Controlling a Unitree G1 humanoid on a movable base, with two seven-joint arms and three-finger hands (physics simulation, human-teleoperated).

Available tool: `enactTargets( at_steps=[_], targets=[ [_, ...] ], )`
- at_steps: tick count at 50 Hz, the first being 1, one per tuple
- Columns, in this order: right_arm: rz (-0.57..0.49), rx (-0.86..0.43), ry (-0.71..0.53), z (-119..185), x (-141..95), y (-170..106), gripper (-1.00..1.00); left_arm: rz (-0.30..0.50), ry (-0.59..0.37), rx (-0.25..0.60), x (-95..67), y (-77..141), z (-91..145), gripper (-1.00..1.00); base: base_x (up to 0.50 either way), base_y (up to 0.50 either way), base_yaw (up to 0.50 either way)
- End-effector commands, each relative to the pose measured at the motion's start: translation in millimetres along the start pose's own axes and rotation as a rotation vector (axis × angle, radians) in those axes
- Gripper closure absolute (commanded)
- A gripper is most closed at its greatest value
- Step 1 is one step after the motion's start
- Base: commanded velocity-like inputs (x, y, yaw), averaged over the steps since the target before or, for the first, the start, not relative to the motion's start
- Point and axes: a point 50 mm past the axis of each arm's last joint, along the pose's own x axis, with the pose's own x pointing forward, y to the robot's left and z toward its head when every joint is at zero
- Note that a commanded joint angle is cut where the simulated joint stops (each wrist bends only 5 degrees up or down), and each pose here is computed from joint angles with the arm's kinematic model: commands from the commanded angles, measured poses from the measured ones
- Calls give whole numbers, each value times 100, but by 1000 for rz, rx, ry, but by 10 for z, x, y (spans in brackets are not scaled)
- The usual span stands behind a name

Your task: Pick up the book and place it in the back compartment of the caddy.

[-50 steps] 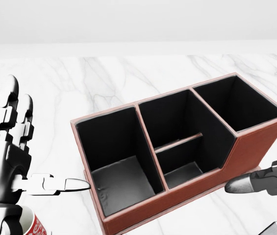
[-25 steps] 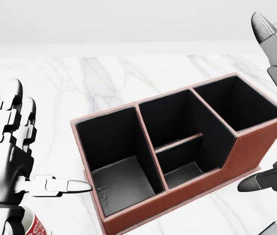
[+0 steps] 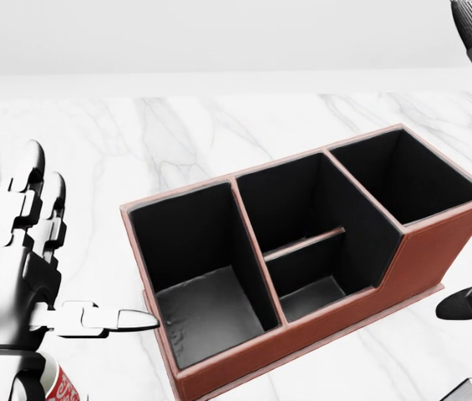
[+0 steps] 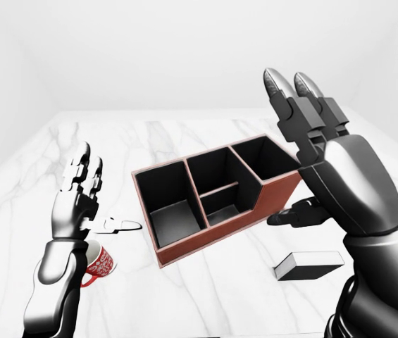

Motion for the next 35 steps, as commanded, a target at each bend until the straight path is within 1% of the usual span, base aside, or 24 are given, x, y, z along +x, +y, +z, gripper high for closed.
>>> enactTargets(
  at_steps=[1,7,11,14,21,29,35],
  targets=[
    [-44,-110,-31,116,-24,-144,-100,-1,8,1,-2,-3,-19,-100,0,0,0],
    [-54,-127,-23,115,-43,-174,-100,-2,9,2,-2,-6,-19,-100,0,0,0],
    [-63,-170,-32,150,-39,-219,-100,-2,10,2,-2,-8,-23,-100,0,0,0],
    [-61,-171,-19,141,-61,-211,-100,-3,12,2,-4,-13,-26,-100,0,0,0],
    [-76,-239,-20,198,-86,-260,-100,-4,23,2,-3,-14,-54,-100,0,0,0],
    [-106,-349,-2,236,-116,-382,-100,-5,37,2,-10,-20,-82,-100,0,0,0],
    [-123,-389,0,259,-128,-433,-100,-5,40,3,-8,-18,-91,-100,0,0,0]
  ],
)
